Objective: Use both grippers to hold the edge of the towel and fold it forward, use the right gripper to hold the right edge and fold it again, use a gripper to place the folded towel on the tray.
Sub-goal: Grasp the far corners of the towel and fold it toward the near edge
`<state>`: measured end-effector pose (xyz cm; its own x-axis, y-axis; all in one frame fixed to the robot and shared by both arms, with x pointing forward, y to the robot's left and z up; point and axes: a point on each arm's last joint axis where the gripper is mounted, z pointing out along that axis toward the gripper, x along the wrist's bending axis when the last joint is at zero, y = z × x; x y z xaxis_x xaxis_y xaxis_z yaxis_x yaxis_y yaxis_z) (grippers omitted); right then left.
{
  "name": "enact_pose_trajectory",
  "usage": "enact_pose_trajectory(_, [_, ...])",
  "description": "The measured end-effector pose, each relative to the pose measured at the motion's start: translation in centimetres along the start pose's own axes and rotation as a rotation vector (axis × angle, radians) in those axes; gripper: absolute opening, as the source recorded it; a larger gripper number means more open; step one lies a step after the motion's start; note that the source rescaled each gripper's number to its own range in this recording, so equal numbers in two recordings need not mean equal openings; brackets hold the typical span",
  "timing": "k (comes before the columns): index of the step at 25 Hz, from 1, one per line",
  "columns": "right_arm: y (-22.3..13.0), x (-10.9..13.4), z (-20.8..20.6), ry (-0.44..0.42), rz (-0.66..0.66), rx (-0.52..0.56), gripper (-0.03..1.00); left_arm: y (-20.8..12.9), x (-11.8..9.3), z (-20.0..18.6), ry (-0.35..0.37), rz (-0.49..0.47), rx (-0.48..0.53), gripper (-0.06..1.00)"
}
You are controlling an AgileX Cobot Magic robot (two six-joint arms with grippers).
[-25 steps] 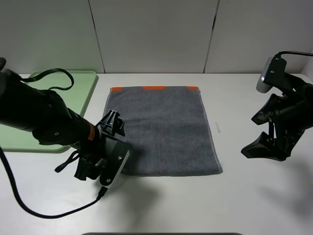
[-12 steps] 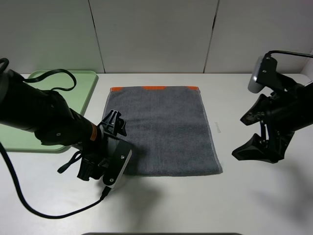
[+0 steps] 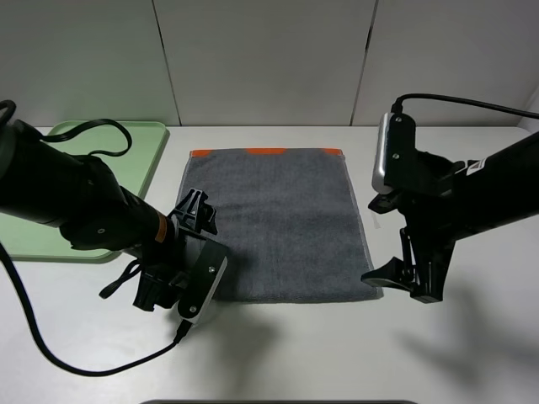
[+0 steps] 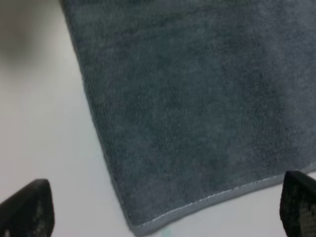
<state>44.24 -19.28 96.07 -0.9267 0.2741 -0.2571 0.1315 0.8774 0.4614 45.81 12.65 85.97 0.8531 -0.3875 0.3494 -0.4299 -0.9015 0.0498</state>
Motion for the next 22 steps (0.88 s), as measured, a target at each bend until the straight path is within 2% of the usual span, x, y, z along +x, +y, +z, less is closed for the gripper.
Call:
enact_pose_trajectory(11, [-3.1,1.0,5.5,0.116,0.058,0.161,1.00,0.0,0.0,0.0,-0.001,-0.001,0.000,0.93])
enact_pose_trajectory(22, [-4.3,0.8,7.6,0.086,0.042,0.215,1.00,0.0,0.0,0.0,-0.001,-0.001,0.001,0.93])
